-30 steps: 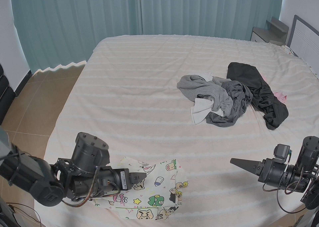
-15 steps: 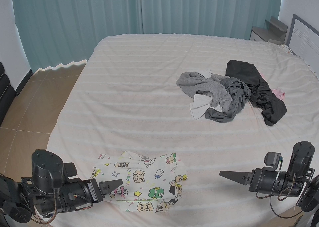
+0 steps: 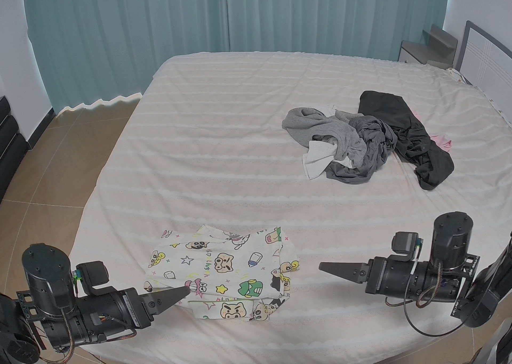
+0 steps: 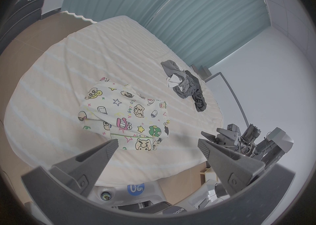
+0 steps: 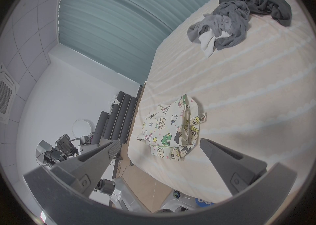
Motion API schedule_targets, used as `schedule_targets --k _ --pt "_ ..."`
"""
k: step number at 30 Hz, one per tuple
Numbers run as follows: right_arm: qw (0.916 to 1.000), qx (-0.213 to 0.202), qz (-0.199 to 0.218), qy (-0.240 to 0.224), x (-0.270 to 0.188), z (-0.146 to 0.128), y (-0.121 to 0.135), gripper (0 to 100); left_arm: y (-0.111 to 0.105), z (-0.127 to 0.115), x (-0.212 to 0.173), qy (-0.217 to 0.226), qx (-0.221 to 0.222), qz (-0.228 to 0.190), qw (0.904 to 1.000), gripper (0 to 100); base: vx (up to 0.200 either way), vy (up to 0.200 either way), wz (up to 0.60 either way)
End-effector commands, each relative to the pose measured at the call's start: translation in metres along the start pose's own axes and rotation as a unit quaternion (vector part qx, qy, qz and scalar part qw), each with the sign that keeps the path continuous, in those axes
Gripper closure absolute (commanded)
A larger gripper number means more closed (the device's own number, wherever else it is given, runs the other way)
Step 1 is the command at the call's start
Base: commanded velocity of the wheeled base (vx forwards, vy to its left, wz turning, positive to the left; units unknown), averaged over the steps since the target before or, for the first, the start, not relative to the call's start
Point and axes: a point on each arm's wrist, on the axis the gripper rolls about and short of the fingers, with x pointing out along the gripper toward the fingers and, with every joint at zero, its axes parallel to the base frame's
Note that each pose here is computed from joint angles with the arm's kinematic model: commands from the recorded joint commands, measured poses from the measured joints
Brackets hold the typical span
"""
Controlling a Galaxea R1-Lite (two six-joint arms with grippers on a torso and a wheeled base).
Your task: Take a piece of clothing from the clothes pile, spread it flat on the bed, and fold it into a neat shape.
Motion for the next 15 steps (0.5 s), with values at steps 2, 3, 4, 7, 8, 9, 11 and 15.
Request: schedule_targets --k 2,3,4,7,8,9,11,15 --pt "0.9995 0.003 -0.011 0.028 0.035 0.002 -0.004 0 0.007 0.003 -0.002 -0.007 -0.012 0.007 0.9999 0 0.000 0.200 0.00" --pt "0.9993 0.005 -0.015 0.033 0.039 0.003 -0.005 0 0.008 0.004 -0.002 -0.007 -0.014 0.008 0.9999 0 0.000 0.200 0.00" --pt "0.9993 0.005 -0.015 0.033 0.039 0.003 -0.005 0 0.008 0.004 -0.002 -0.007 -0.014 0.008 0.9999 0 0.000 0.200 0.00" --pt "0.9987 0.008 -0.025 0.043 0.049 0.003 -0.009 0 0.010 0.006 -0.002 -0.005 -0.018 0.003 0.9998 0 0.000 0.200 0.00" --pt "0.9986 0.009 -0.027 0.045 0.052 0.002 -0.010 0 0.010 0.006 -0.002 -0.003 -0.019 0.003 0.9998 0 0.000 0.200 0.00" --pt "0.9985 0.009 -0.029 0.046 0.053 0.002 -0.011 0 0.010 0.006 -0.002 -0.002 -0.018 0.002 0.9998 0 0.000 0.200 0.00" --pt "0.9982 0.007 -0.031 0.051 0.055 0.000 -0.012 0 0.010 0.006 -0.002 -0.003 -0.018 0.003 0.9998 0 0.000 0.200 0.00" --pt "0.9967 0.004 -0.041 0.071 0.062 -0.010 -0.017 0 0.011 0.005 0.001 0.003 -0.018 0.007 0.9998 0 0.000 0.200 0.00"
